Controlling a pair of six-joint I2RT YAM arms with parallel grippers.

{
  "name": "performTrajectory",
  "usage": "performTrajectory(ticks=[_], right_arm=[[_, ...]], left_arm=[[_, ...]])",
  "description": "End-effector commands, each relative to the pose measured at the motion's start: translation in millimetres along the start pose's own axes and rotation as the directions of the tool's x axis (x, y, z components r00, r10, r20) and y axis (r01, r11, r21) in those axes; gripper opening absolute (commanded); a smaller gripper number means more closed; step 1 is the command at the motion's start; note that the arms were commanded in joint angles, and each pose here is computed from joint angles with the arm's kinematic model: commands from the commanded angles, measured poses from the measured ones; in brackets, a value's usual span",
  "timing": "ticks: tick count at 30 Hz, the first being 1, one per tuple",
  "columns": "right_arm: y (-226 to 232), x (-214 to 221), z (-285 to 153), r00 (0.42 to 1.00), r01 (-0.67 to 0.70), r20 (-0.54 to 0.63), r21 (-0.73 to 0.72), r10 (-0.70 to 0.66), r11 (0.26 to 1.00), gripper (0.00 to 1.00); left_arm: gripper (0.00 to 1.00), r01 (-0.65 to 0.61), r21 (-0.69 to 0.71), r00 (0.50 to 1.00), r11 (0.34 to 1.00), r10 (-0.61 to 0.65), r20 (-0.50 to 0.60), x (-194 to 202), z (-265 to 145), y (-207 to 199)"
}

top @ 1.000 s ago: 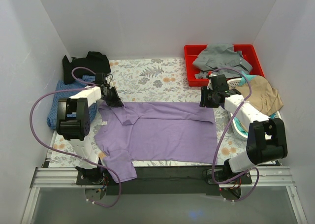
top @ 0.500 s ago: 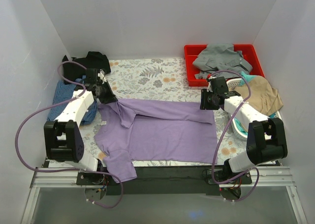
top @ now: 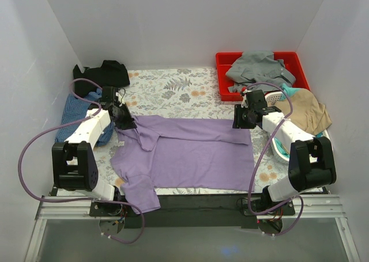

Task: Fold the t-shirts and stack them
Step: Fold the tshirt

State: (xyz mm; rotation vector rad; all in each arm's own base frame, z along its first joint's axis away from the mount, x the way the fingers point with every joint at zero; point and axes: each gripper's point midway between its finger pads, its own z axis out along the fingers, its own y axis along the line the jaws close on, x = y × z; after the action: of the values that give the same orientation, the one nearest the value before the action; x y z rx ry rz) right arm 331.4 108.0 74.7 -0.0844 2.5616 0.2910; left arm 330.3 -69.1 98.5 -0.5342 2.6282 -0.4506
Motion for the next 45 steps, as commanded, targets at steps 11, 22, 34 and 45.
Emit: performTrajectory(ticks=[11,22,34,45], right_arm=[[8.3,-1.8,6.9,1.000,0.011,0.002,-0.040,-0.011,0.999,0.48],[9.7,5.6,11.2,1.000,0.004,-0.019,-0.057,-0.006,0.998,0.47],[11.8,7.1,11.1,1.000,0.006,-0.020,-0.069,-0.007,0.998,0.47],[13.7,14.5,10.0,0.999,0.009,-0.030,-0.087,-0.011,0.996,0.47]], left_arm=[[0.38,0.002,-0.064,1.000,0.998,-0.003,-0.003,-11.6,26.5,11.4],[0.38,0.024,-0.093,1.000,0.995,-0.023,0.011,-16.3,41.5,17.7],[0.00,0.032,-0.083,0.999,0.996,-0.031,0.010,-12.2,36.9,16.6],[0.00,0.095,-0.107,0.995,0.990,-0.098,-0.028,37.1,-12.5,26.6]])
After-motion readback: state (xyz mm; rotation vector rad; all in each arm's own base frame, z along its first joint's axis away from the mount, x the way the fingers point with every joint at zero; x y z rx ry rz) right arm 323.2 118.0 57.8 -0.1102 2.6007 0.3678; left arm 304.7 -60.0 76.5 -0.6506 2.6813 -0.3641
